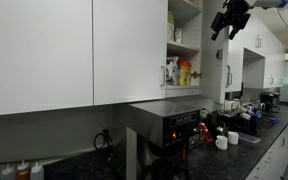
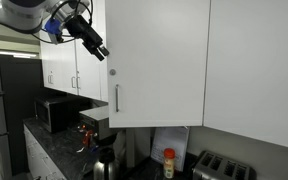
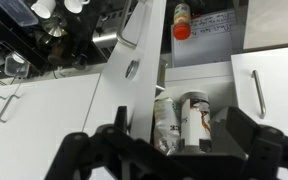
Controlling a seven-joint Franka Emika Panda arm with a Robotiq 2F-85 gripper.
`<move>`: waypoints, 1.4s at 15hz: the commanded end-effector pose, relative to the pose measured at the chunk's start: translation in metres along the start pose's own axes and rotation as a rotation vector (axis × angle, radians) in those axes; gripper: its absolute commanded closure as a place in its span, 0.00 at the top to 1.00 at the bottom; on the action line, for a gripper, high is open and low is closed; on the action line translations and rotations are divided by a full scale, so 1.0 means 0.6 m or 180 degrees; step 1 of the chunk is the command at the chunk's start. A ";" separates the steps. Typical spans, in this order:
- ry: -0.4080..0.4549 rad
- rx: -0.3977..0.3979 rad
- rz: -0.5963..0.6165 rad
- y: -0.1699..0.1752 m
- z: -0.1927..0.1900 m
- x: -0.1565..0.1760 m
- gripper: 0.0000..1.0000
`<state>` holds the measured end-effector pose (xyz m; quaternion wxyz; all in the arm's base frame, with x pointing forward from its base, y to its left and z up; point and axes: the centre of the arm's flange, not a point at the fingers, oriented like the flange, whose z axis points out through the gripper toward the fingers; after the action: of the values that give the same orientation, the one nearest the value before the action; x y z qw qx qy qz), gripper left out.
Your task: Close the second cabinet door
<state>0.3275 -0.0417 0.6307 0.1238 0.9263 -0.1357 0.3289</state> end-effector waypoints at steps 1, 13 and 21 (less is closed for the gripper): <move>0.0051 0.0059 -0.0169 -0.019 0.006 0.018 1.00; 0.0288 -0.0032 -0.0471 -0.021 0.038 0.092 1.00; 0.0286 0.0136 -0.0542 -0.039 0.056 0.118 1.00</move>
<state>0.3904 -0.0380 0.6452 0.1452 0.9187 -0.0617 0.3621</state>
